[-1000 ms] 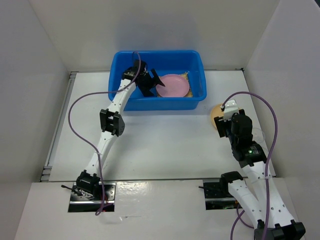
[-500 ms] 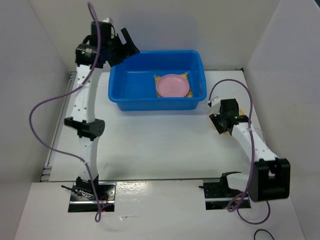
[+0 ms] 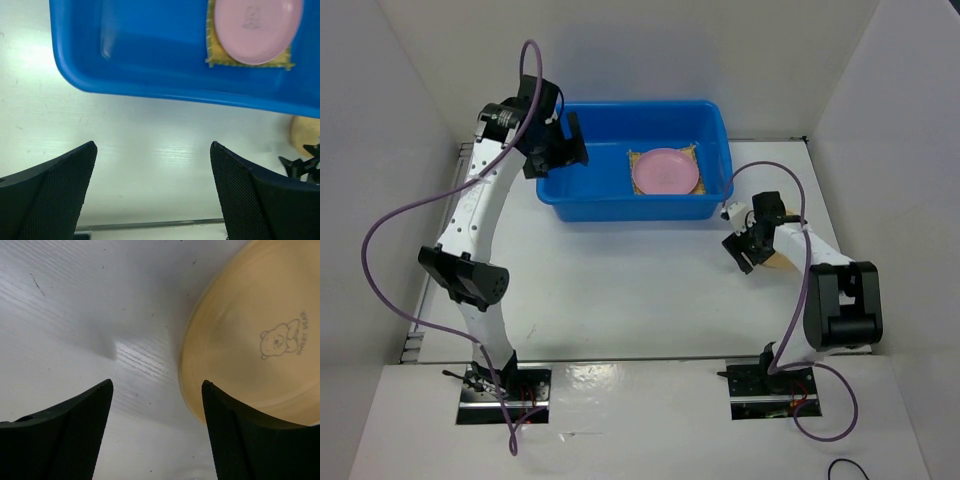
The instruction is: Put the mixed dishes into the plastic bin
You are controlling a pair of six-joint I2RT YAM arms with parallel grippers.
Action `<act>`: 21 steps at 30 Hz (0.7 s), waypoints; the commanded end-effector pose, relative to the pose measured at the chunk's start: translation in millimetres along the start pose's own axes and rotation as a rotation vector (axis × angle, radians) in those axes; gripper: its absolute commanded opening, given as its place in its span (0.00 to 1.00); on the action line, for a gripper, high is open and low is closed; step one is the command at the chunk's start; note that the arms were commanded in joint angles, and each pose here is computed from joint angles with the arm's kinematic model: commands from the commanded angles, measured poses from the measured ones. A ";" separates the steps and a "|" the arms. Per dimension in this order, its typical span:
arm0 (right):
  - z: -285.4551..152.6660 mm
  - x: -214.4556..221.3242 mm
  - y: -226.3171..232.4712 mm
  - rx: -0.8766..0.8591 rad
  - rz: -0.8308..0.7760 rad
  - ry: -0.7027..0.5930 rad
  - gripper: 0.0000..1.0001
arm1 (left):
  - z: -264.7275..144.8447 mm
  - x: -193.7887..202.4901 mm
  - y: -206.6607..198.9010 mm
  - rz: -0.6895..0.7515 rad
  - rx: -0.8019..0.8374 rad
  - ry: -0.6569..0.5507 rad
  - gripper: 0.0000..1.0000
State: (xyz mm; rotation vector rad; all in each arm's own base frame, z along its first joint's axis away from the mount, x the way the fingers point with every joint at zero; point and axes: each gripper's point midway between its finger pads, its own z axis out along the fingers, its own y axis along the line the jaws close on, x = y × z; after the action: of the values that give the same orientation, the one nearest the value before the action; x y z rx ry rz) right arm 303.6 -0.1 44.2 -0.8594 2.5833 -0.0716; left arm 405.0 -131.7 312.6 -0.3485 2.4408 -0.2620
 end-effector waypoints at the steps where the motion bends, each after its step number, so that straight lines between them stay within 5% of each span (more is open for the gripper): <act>1: 12.4 -6.0 -12.1 0.007 -0.031 -0.008 0.76 | -19.2 2.1 12.7 0.006 -0.022 -0.038 1.00; 5: 25.1 5.0 -26.7 0.018 -0.034 0.029 0.61 | -27.1 13.3 23.9 -0.028 -0.012 -0.053 1.00; 13: 21.0 2.0 -49.4 0.037 -0.022 0.034 0.00 | -33.9 27.2 57.4 -0.113 -0.009 -0.051 1.00; 21: -69.6 -80.2 -97.7 0.179 -0.021 -0.202 0.00 | -43.1 31.4 82.8 -0.144 -0.046 -0.076 1.00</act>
State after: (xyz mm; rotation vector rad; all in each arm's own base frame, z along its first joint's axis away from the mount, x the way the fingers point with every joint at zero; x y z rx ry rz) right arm 361.8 -44.2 75.8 -0.8314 2.5290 -0.1829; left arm 342.3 -65.3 297.2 -0.5237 2.4003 -0.2330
